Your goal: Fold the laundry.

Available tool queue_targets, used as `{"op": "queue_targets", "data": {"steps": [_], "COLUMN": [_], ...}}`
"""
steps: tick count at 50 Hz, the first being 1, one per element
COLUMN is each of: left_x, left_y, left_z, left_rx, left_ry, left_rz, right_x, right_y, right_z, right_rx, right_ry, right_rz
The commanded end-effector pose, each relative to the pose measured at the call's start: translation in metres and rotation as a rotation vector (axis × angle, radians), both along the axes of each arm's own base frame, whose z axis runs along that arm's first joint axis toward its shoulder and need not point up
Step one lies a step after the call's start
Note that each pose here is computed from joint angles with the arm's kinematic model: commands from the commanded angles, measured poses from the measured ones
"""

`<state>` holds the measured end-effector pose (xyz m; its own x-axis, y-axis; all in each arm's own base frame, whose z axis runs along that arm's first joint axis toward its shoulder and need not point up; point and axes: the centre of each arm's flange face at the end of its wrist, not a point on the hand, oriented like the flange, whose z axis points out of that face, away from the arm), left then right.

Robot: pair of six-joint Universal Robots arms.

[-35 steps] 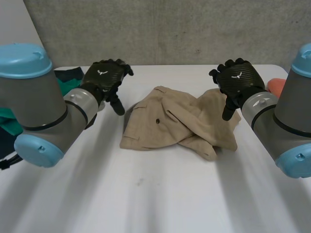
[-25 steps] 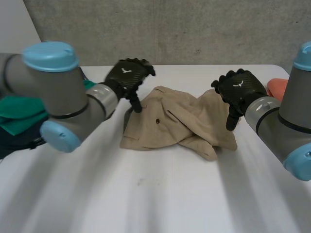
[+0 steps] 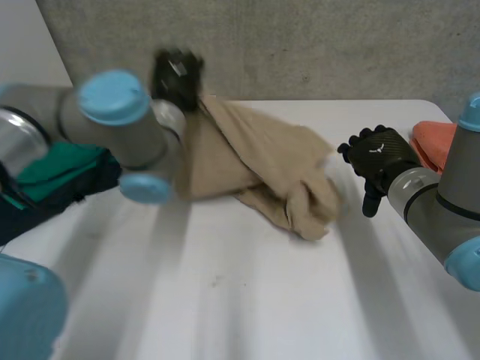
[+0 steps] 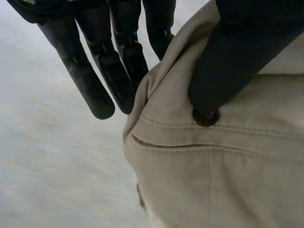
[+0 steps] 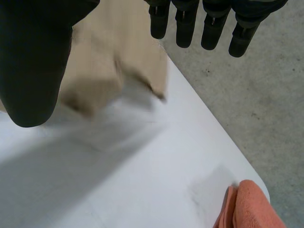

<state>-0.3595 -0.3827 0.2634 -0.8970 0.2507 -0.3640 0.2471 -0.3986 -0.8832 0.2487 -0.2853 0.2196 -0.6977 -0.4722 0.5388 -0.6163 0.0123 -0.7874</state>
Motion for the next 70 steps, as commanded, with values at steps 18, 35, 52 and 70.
{"op": "queue_targets", "data": {"steps": [18, 35, 52, 70], "left_x": [-0.082, 0.03, 0.17, 0.179], "left_y": [0.152, 0.106, 0.055, 0.064], "left_z": [-0.031, 0.05, -0.005, -0.036], "left_rx": [0.211, 0.033, 0.377, 0.475], "left_ry": [-0.021, 0.182, 0.19, 0.169], "left_rz": [-0.943, -0.468, 0.016, -0.019], "right_x": [-0.025, -0.003, 0.152, 0.221], "right_y": [-0.031, -0.026, 0.081, 0.054], "right_z": [0.019, 0.036, 0.059, -0.028], "right_rx": [-0.074, -0.132, -0.125, -0.317], "right_ry": [-0.027, -0.061, -0.237, -0.085], "right_rz": [-0.105, -0.048, 0.259, 0.191]}}
